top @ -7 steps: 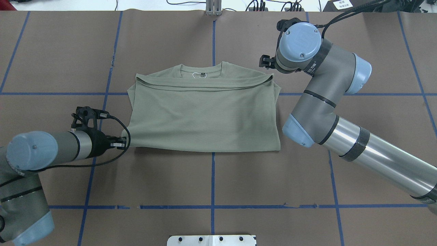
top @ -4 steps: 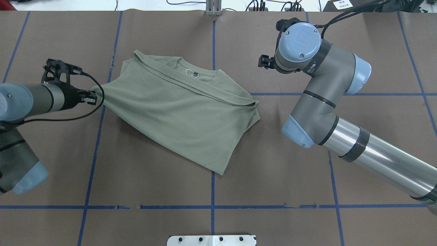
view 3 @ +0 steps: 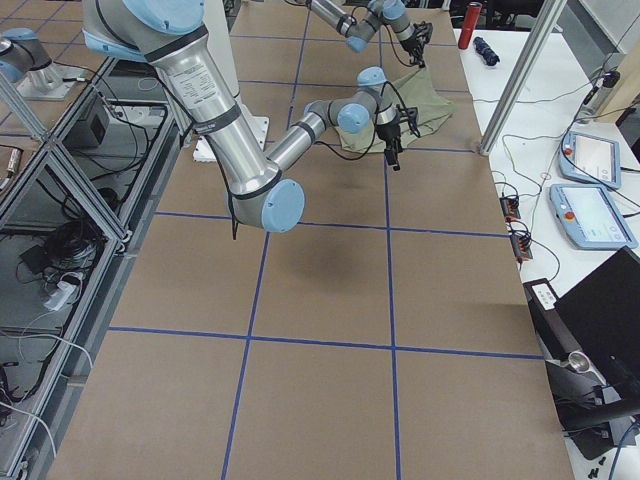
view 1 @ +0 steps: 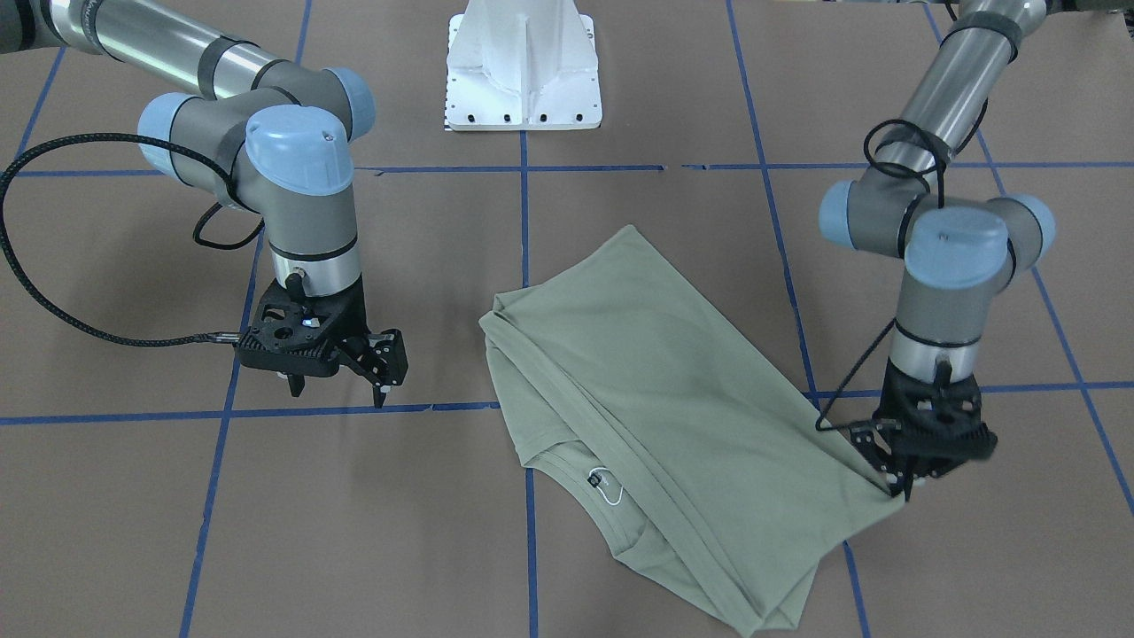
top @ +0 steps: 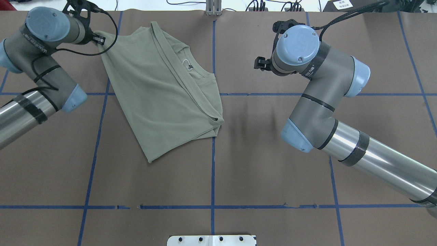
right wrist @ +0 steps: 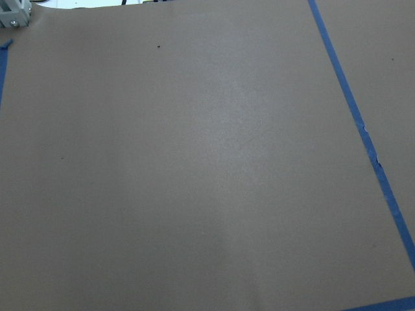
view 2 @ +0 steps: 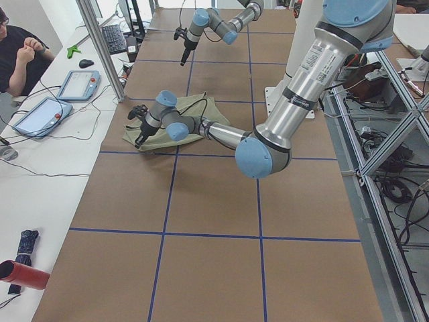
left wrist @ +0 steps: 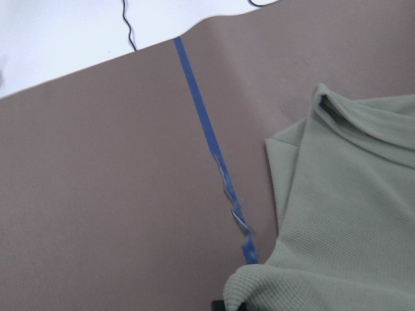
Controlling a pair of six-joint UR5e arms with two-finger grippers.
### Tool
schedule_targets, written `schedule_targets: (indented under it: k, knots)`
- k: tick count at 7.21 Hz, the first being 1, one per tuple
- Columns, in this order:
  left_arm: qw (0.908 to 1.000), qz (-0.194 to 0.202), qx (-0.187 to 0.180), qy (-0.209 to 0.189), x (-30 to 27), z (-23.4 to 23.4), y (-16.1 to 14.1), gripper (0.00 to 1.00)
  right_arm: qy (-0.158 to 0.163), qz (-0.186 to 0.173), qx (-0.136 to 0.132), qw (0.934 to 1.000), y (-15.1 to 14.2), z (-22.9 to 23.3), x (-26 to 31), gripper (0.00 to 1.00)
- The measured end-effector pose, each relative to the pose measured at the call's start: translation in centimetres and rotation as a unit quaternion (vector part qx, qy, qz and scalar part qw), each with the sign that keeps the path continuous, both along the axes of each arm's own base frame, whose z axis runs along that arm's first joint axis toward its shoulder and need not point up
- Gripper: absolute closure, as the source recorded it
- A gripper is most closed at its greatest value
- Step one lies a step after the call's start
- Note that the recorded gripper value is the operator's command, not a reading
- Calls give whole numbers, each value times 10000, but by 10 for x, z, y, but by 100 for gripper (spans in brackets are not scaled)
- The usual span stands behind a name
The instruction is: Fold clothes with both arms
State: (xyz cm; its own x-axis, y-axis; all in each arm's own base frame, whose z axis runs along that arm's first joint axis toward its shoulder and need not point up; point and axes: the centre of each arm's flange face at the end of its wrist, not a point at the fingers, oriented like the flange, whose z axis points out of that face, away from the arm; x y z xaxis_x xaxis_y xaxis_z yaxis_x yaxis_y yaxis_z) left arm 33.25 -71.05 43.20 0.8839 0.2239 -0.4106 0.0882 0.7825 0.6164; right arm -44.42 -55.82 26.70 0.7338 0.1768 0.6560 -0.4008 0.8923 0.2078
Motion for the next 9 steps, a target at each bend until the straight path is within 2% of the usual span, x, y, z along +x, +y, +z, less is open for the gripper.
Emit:
schedule_targets:
  k: [1, 3, 5, 6, 7, 8, 9]
  knots:
    - [9998, 65, 89, -195, -4, 8, -23, 1, -49, 11, -4, 10000, 4, -3, -2, 0]
    - [9990, 146, 342, -233, -15, 19, -31, 0, -177, 48, -73, 9998, 15, -11, -16, 0]
    - [9974, 471, 419, 349, -28, 13, -19, 0, -475, 250, -252, 9982, 21, -45, -49, 1]
    - [9952, 521, 380, 730, -38, 7, 0, 0, -525, 397, -241, 9975, 16, -70, -78, 2]
    - [9923, 446, 338, 1108, -47, -3, 24, 0, -563, 572, -108, 9967, 10, -89, -112, 2]
    - [9880, 423, 249, 1467, -50, -13, 46, 0, -675, 674, 6, 9954, 9, -91, -144, 11]
    - [9824, 489, 94, 1801, -47, -23, 63, 0, -780, 701, 95, 9944, 13, -91, -172, 31]
